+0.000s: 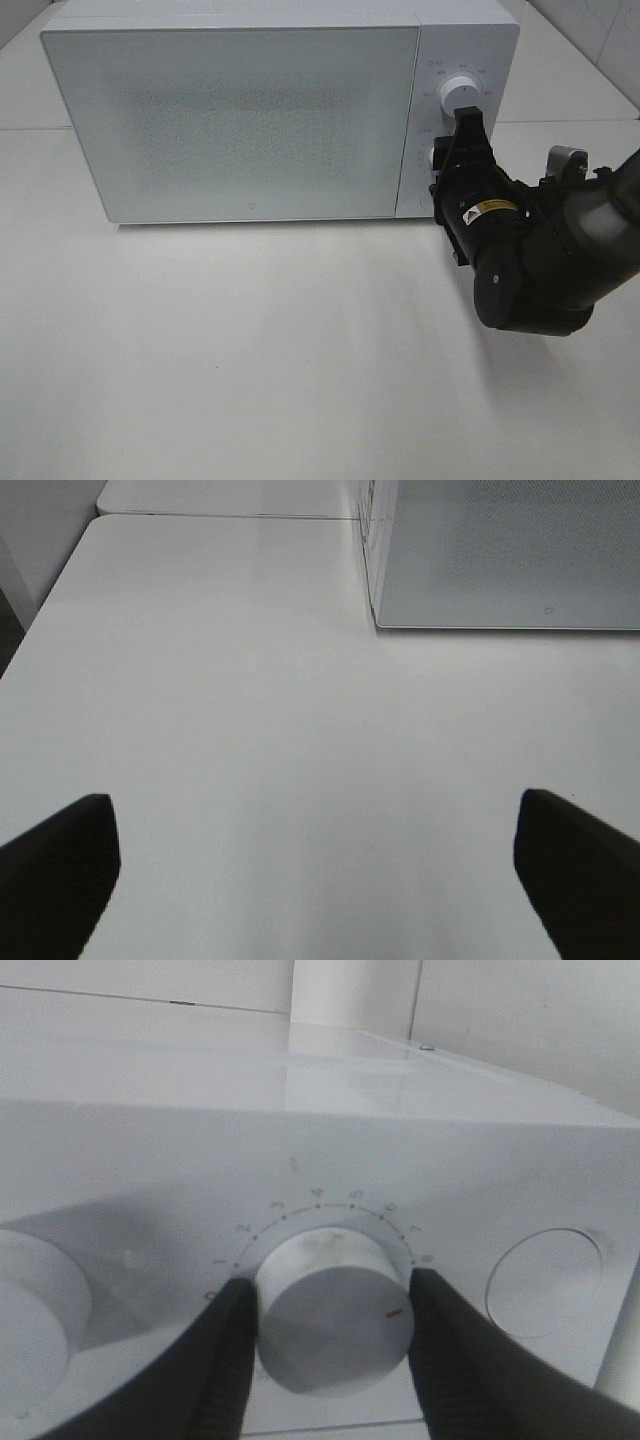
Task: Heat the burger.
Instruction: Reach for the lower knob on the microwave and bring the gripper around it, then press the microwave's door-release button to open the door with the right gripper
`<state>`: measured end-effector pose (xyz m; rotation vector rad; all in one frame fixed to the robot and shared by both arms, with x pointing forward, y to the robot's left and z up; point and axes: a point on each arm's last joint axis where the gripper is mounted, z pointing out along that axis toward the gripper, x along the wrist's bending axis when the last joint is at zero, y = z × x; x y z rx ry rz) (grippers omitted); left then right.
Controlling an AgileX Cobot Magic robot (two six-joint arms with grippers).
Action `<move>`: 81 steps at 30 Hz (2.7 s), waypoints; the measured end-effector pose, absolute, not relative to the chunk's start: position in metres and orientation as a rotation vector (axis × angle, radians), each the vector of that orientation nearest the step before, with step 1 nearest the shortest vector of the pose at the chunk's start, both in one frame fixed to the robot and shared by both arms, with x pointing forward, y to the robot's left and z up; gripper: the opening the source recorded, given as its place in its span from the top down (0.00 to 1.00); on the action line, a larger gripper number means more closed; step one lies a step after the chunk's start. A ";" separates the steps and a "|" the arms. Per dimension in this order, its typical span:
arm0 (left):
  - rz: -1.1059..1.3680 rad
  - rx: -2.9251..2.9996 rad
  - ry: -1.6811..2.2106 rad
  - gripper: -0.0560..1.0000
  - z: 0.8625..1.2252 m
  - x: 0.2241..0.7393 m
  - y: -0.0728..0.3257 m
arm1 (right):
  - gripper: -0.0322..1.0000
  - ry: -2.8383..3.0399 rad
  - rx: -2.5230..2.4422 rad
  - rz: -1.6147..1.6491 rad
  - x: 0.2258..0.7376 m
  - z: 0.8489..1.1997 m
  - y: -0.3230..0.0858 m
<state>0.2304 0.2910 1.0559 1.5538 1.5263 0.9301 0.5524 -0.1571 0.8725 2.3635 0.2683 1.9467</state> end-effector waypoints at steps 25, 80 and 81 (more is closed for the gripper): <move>0.930 1.554 1.526 0.01 1.056 0.230 0.291 | 0.31 0.495 2.346 1.881 0.513 0.888 -0.174; 0.930 1.554 1.526 0.01 1.056 0.230 0.291 | 0.23 2.238 1.468 0.771 0.438 1.067 -0.228; 0.930 1.554 1.526 0.01 1.056 0.230 0.291 | 0.23 2.238 1.468 0.771 0.438 1.067 -0.228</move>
